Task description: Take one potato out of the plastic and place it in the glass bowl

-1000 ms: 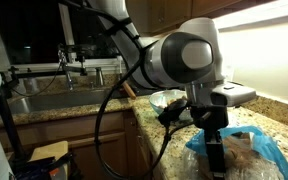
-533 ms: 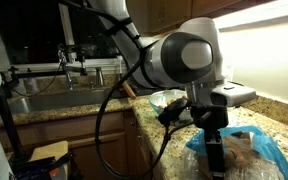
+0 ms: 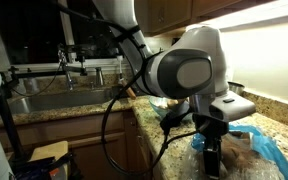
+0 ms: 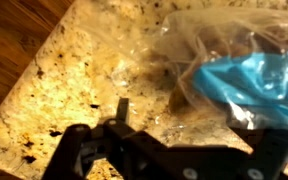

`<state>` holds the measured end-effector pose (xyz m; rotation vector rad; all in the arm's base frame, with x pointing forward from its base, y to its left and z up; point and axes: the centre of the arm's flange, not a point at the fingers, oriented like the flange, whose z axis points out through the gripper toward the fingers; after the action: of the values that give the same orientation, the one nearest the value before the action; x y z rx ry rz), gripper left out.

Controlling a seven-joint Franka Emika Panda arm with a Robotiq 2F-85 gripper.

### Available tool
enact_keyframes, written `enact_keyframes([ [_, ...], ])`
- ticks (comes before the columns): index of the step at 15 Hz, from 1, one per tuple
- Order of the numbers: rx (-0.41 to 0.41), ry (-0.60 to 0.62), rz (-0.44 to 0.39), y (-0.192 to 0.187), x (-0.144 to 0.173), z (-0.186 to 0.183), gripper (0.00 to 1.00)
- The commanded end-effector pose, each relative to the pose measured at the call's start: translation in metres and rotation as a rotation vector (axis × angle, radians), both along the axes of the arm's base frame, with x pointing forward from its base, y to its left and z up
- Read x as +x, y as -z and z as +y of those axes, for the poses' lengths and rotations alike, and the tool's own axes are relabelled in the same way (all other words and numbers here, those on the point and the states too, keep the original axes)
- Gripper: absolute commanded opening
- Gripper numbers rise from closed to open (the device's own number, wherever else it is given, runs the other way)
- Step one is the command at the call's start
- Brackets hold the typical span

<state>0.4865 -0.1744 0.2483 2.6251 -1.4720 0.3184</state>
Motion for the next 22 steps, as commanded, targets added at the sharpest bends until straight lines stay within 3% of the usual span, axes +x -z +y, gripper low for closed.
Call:
enact_keyframes([
  [1,0.047,0.038,-0.049,0.019,-0.005,-0.002,1.0],
  [10,0.081,0.064,-0.168,0.002,-0.002,-0.002,1.0],
  [22,0.119,0.023,-0.192,0.005,0.007,0.006,1.0],
])
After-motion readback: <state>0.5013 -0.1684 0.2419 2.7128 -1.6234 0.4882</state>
